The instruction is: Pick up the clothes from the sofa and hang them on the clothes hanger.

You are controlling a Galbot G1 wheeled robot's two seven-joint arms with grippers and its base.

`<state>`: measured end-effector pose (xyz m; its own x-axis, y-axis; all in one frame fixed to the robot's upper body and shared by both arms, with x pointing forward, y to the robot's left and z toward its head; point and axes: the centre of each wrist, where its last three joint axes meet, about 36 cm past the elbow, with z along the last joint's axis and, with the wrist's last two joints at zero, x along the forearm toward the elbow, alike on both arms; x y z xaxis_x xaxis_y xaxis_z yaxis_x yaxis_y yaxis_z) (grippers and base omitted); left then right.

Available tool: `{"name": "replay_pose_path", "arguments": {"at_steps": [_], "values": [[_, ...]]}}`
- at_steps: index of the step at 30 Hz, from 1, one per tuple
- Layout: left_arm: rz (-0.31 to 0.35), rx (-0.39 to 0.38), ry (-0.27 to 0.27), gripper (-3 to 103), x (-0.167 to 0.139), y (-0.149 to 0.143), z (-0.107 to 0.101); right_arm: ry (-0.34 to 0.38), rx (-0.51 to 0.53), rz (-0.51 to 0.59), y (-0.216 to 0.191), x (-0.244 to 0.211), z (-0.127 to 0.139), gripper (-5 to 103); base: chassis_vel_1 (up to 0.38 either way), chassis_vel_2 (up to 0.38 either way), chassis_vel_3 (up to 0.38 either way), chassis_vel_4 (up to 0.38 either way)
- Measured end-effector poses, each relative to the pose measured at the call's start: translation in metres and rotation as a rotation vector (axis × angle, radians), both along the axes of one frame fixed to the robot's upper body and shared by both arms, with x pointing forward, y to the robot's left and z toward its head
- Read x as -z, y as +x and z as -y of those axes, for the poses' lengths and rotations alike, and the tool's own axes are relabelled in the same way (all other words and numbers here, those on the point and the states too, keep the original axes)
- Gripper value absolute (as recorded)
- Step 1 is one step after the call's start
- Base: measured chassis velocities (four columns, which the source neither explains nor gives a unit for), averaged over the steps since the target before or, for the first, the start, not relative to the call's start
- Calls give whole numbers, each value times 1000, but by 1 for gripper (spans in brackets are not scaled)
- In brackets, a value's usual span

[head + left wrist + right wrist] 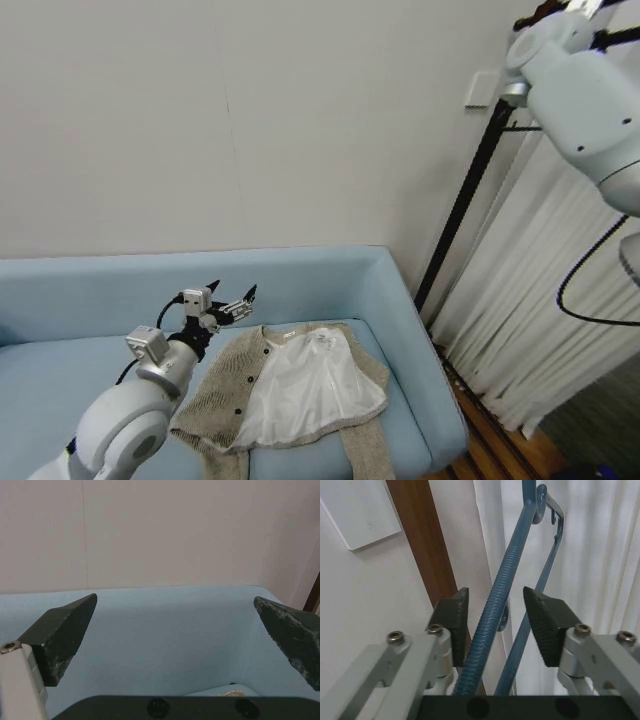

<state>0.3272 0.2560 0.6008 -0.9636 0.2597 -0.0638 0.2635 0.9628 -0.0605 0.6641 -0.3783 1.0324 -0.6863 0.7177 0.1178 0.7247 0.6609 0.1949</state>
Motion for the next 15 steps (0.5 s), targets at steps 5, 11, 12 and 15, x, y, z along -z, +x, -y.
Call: {"name": "replay_pose_path", "arguments": {"at_steps": [5, 11, 12, 15], "values": [[5, -2, -7, 100, 0, 0, 0, 5, -1, 3, -2, -1, 2, 15, 0, 0, 0, 0], [1, -4, -19, 100, 2, -3, 2, -15, -4, 37, -17, -8, -8, 8, 0, 0, 0, 0], [1, -3, -19, 100, 2, -3, 2, -29, -5, 44, -20, -10, -9, 8, 0, 0, 0, 0], [4, -2, -20, 100, 1, -4, 3, -62, -7, 52, -27, -12, -11, 8, 0, 0, 0, 0]]}}
